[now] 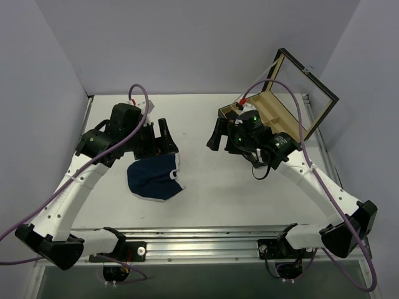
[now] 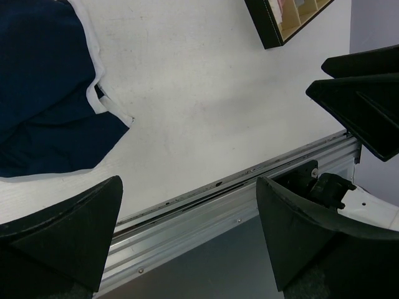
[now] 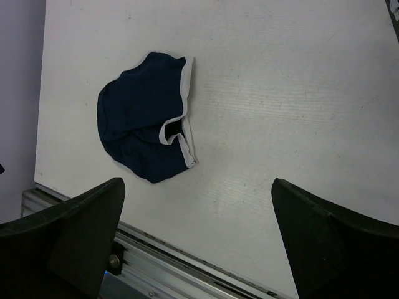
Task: Roll the underwear
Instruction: Flatten the underwear
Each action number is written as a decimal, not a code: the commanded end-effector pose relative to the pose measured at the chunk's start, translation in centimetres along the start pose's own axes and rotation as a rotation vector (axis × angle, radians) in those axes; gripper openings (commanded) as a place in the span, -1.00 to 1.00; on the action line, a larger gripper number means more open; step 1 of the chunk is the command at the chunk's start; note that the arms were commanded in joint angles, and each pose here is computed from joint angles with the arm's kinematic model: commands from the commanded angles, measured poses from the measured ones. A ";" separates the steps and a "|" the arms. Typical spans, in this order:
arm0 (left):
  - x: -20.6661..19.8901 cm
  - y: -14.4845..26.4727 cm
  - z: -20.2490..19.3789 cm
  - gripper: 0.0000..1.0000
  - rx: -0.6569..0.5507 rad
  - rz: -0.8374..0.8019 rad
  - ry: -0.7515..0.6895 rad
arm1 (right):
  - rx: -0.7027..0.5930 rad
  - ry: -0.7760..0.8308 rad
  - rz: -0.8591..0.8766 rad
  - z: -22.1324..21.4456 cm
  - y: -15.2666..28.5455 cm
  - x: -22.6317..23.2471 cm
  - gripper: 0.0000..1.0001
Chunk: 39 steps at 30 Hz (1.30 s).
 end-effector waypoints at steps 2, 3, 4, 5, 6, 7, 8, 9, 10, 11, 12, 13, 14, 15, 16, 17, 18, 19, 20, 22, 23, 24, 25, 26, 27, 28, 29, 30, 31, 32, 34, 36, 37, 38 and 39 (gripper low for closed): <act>-0.3 0.4 0.9 0.93 -0.043 -0.028 0.000 | -0.066 0.001 0.013 1.0 1.3 0.7 1.00; -0.1 0.3 1.0 0.93 -0.038 -0.018 0.002 | -0.060 0.004 0.003 0.9 1.3 0.5 1.00; 0.0 0.4 1.2 0.94 -0.039 -0.014 -0.001 | -0.055 0.009 -0.003 0.9 1.2 0.5 1.00; 0.2 0.2 1.2 0.94 -0.024 0.002 -0.005 | -0.046 0.012 -0.005 0.8 1.2 0.4 1.00; 0.3 0.2 1.3 0.95 -0.020 0.013 -0.008 | -0.043 0.012 -0.004 0.7 1.1 0.4 1.00; 0.5 0.3 1.5 0.95 -0.019 0.023 -0.010 | -0.041 0.011 -0.001 0.7 1.0 0.4 1.00; 0.6 0.1 1.7 0.96 -0.006 0.035 -0.017 | -0.040 0.010 0.010 0.6 0.9 0.5 1.00; 0.8 0.0 1.9 0.96 -0.004 0.048 -0.022 | -0.026 0.009 0.008 0.3 0.6 0.3 1.00; 1.0 -0.3 2.1 0.97 0.004 0.061 -0.024 | -0.017 0.004 0.012 0.1 0.4 0.3 1.00; 1.3 -0.4 2.5 0.98 0.007 0.078 -0.024 | -0.010 -0.004 0.025 -0.1 0.1 0.4 1.00; 1.7 -1.0 2.9 0.99 0.026 0.102 -0.036 | 0.018 -0.007 0.037 -0.5 -0.2 0.4 1.00; 2.0 -1.4 3.2 1.00 0.031 0.116 -0.040 | 0.033 -0.006 0.043 -0.9 -0.5 0.4 0.99; 2.6 -1.8 3.6 1.00 0.033 0.135 -0.038 | 0.046 -0.006 0.057 -1.4 -0.6 0.5 0.99; 3.1 -2.6 4.1 1.00 0.046 0.151 -0.044 | 0.066 -0.015 0.071 -2.0 -1.0 0.4 0.97; 3.5 -3.1 4.4 1.00 0.050 0.157 -0.044 | 0.074 -0.016 0.083 -2.4 -1.1 0.4 0.94; 4.3 -4.3 4.8 1.00 0.068 0.171 -0.039 | 0.072 -0.015 0.112 -2.7 -1.4 0.7 0.88; 4.5 -4.8 5.3 1.00 0.066 0.171 -0.039 | 0.084 -0.005 0.129 -3.1 -1.5 0.7 0.83; 4.9 -5.5 5.6 0.89 0.076 0.178 -0.037 | 0.108 0.000 0.136 -3.9 -1.9 0.3 0.78; 5.7 -7.1 5.7 0.86 0.117 0.194 -0.029 | 0.103 0.007 0.159 -4.0 -2.3 0.6 0.59; 6.3 -8.2 6.7 0.79 0.125 0.210 -0.021 | 0.134 0.022 0.152 -5.1 -3.4 0.5 0.34; 7.2 -10.3 6.5 0.74 0.183 0.232 -0.011 | 0.144 0.028 0.157 -5.5 -4.0 0.5 0.25; 7.4 -11.0 6.7 0.72 0.199 0.239 -0.008 | 0.160 0.036 0.162 -6.0 -4.5 0.6 0.24; 7.4 -11.5 7.4 0.70 0.198 0.241 -0.008 | 0.192 0.051 0.161 -7.0 -5.5 0.6 0.23; 8.2 -13.6 6.9 0.69 0.259 0.257 0.004 | 0.206 0.062 0.182 -7.5 -5.9 1.0 0.19; 8.4 -14.4 6.9 0.66 0.277 0.260 0.011 | 0.218 0.074 0.182 -8.0 -6.4 1.2 0.17; 8.6 -15.2 6.9 0.64 0.295 0.263 0.016 | 0.236 0.091 0.166 -8.8 -7.3 1.2 0.14; 9.1 -16.8 6.9 0.63 0.321 0.267 0.031 | 0.246 0.125 0.175 -9.7 -7.7 1.7 0.09; 9.2 -17.5 6.9 0.59 0.334 0.268 0.039 | 0.239 0.138 0.166 -10.0 -8.2 1.8 0.08; 9.5 -18.3 6.8 0.57 0.350 0.271 0.047 | 0.255 0.147 0.148 -10.6 -9.2 1.6 0.08; 9.8 -19.6 6.4 0.55 0.383 0.276 0.065 | 0.261 0.154 0.154 -11.1 -9.7 1.8 0.08; 10.1 -20.7 6.0 0.51 0.413 0.275 0.081 | 0.297 0.157 0.133 -12.0 -11.1 1.3 0.05; 10.6 -22.1 5.3 0.51 0.451 0.277 0.106 | 0.292 0.157 0.152 -12.2 -12.0 1.6 0.03; 10.7 -22.5 5.1 0.51 0.461 0.279 0.113 | 0.303 0.157 0.139 -12.6 -12.6 1.2 0.03; 11.0 -23.3 4.6 0.50 0.482 0.281 0.131 | 0.305 0.160 0.141 -12.8 -13.0 1.2 0.03; 11.0 -23.7 4.6 0.50 0.485 0.276 0.141 | 0.315 0.165 0.128 -13.2 -13.5 0.8 0.02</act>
Point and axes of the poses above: each gripper's point midway between its finger pads, its own y axis back along the fingers, its own x axis along the line the jaws close on, z = x × y, the point moved 7 cm from there along y, back along the fingers, and after that the axes turned 14 degrees about -y, right-handed, at the moved point
